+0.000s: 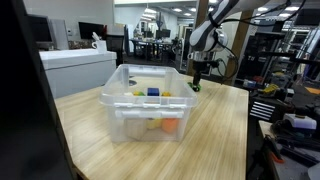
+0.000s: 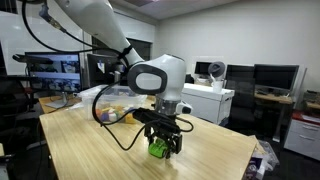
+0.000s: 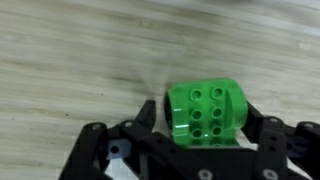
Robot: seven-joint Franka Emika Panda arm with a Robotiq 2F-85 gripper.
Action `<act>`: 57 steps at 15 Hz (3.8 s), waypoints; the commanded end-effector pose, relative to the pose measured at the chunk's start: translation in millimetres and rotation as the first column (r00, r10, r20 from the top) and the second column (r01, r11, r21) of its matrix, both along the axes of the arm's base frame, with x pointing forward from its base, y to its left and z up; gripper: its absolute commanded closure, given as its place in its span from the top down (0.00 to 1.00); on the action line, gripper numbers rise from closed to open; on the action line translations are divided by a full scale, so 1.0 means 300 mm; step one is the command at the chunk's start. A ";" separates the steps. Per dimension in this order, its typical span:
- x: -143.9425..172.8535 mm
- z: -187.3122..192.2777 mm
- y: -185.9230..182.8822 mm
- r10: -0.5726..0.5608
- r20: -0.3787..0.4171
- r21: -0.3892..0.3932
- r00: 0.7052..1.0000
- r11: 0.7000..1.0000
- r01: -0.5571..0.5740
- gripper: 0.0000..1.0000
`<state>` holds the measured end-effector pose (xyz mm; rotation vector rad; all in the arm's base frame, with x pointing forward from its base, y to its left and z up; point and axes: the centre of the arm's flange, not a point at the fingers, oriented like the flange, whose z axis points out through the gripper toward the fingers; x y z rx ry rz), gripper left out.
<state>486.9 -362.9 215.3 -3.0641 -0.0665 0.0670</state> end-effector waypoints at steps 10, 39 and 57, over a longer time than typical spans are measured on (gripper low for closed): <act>0.074 0.243 0.035 0.022 0.104 -0.037 0.994 0.999 -0.018 0.42; -0.032 0.532 0.973 0.597 0.347 0.022 0.724 0.766 -0.643 0.92; 0.120 0.712 0.850 0.349 0.314 0.103 0.883 0.912 -0.397 1.00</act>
